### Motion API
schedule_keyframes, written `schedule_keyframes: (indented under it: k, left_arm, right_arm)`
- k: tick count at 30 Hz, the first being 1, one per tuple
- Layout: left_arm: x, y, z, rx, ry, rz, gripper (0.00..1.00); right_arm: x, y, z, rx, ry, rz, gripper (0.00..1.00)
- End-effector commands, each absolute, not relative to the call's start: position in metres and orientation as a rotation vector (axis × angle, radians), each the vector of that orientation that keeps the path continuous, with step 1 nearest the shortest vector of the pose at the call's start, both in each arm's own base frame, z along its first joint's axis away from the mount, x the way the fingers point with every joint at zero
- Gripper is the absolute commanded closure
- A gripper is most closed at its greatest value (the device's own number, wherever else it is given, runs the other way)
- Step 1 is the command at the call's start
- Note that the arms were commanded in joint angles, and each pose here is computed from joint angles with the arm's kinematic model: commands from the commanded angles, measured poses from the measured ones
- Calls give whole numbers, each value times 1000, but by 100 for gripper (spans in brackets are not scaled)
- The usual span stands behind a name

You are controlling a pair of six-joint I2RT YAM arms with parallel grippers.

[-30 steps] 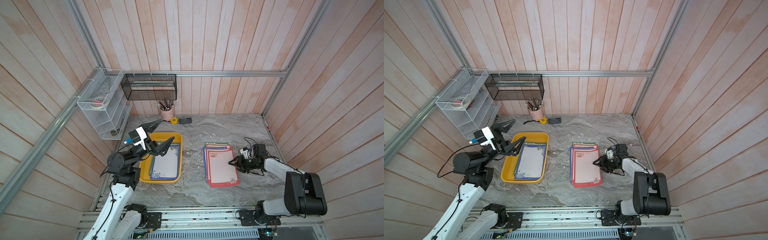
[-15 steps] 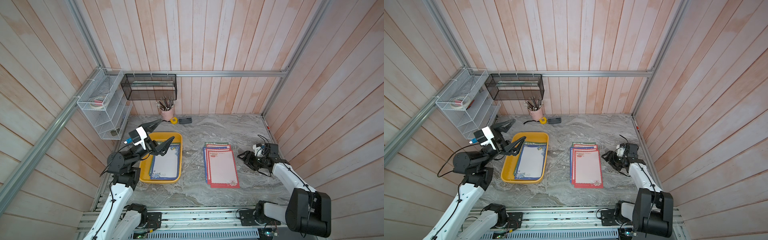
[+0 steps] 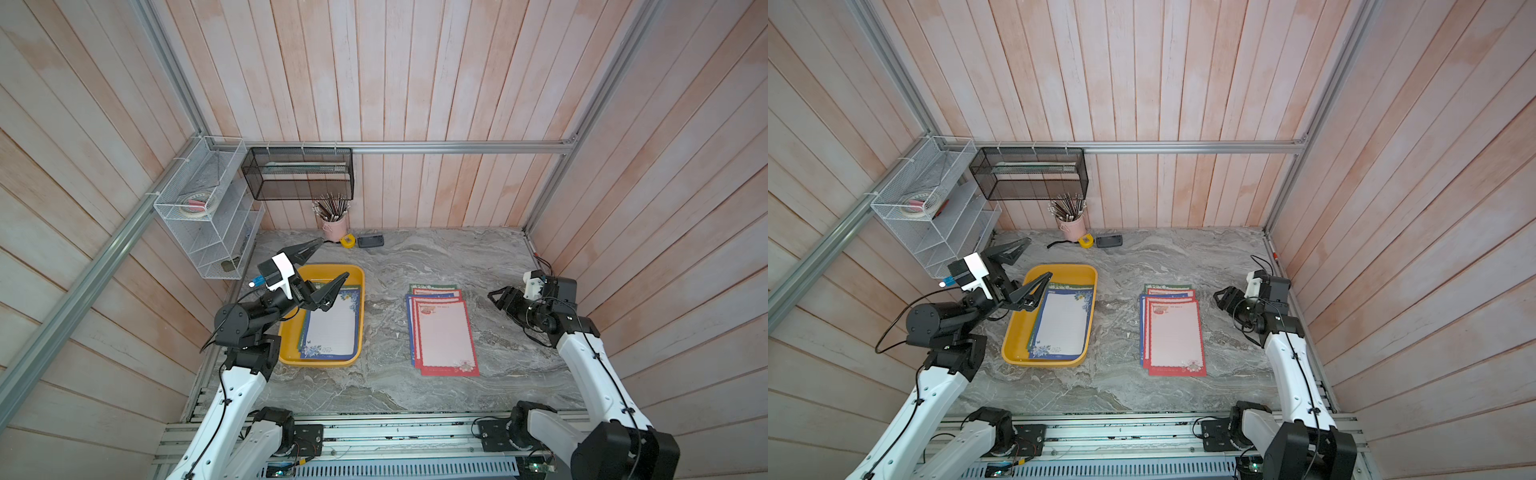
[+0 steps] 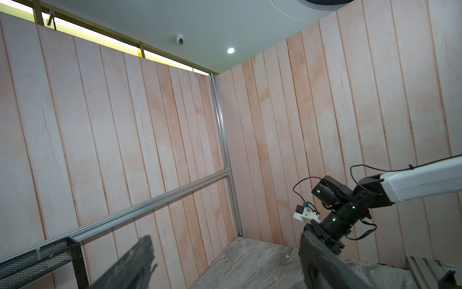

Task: Take out the stationery paper from the storage box
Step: Place the stationery paper at the center of the board.

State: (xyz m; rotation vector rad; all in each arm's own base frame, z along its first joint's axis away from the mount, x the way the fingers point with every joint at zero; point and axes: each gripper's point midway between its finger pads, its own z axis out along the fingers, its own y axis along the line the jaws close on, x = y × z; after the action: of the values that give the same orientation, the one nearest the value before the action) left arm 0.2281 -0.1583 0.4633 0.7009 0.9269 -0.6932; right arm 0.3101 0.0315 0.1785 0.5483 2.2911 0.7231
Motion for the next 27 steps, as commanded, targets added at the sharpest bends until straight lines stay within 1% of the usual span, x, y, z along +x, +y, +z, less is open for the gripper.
schedule_keyframes:
  k: [1,7,12,17,21,27]
  left_arm:
    - [222,-156,476,695,895,-661,8]
    - [222,-155,477,695,896,-650,8]
    - [224,-154,477,691,904,-638,8]
    - [224,-153,478,688,904,-624,8]
    - [223,-153,478,687,904,-621,8]
    - [226,-153,477,687,914,-620,8]
  right_arm:
    - [309,25,195,565,2265,677,31]
    - [315,28,227,514,2203,643,31]
    - [321,49,260,410,2156,587,31]
    - [326,91,295,232,2089,562,31]
    - [325,134,321,52,1998,629,31]
    - [311,196,353,-196,1841,728,31]
